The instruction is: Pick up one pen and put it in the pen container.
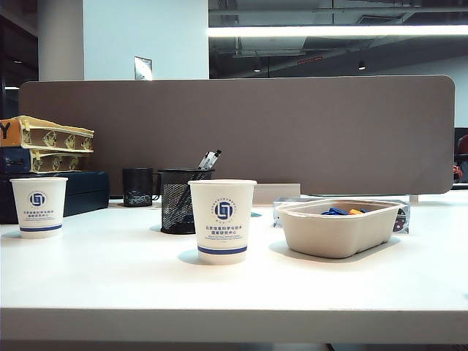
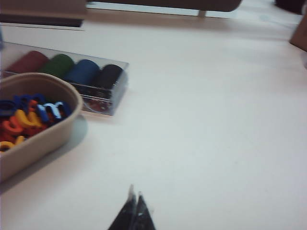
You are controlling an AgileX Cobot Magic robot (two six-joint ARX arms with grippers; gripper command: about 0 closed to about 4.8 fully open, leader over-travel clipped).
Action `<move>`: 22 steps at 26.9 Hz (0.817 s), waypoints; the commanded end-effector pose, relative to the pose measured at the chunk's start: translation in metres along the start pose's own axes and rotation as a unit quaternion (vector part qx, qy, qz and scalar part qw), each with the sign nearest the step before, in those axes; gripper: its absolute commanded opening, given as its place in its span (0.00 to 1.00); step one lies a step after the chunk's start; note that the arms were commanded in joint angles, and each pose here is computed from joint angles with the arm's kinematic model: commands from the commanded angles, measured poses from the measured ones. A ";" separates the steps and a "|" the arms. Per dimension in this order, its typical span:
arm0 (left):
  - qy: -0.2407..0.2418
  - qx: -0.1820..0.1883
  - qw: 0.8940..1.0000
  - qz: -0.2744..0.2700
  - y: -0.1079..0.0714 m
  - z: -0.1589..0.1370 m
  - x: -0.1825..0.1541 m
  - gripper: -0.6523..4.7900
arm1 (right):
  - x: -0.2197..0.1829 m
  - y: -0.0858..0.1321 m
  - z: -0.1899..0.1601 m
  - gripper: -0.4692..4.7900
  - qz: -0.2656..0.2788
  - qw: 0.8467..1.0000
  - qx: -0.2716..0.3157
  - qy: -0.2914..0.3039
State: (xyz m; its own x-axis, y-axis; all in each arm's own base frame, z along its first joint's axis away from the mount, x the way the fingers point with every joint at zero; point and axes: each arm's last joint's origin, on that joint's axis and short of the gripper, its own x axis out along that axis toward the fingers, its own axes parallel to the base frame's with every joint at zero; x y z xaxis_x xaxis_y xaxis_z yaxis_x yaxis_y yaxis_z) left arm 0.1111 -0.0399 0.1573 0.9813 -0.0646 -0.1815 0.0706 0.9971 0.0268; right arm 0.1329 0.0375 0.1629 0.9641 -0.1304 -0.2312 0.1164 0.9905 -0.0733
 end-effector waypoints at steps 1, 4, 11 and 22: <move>-0.019 -0.009 1.000 0.001 0.000 0.001 0.000 0.11 | 0.000 -0.001 -0.001 0.09 -0.015 0.999 0.017 -0.029; -0.018 -0.008 1.000 0.001 0.000 0.000 0.000 0.11 | -0.001 -0.002 -0.005 0.09 -0.014 0.999 0.023 -0.040; -0.017 -0.008 1.000 0.001 0.000 -0.001 0.000 0.11 | -0.001 -0.002 -0.012 0.09 -0.014 0.999 0.022 -0.037; -0.012 -0.012 1.000 0.019 0.001 -0.005 0.001 0.11 | -0.001 -0.003 -0.018 0.09 -0.015 1.000 0.011 -0.022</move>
State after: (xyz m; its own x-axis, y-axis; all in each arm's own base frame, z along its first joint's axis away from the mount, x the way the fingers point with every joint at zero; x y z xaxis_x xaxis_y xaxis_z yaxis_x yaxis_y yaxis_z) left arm 0.1104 -0.0390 0.1496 0.9837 -0.0422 -0.1750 0.0467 0.9987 0.0214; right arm 0.1268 0.0343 0.1447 0.9699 -0.1540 -0.1889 0.1457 0.9877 -0.0571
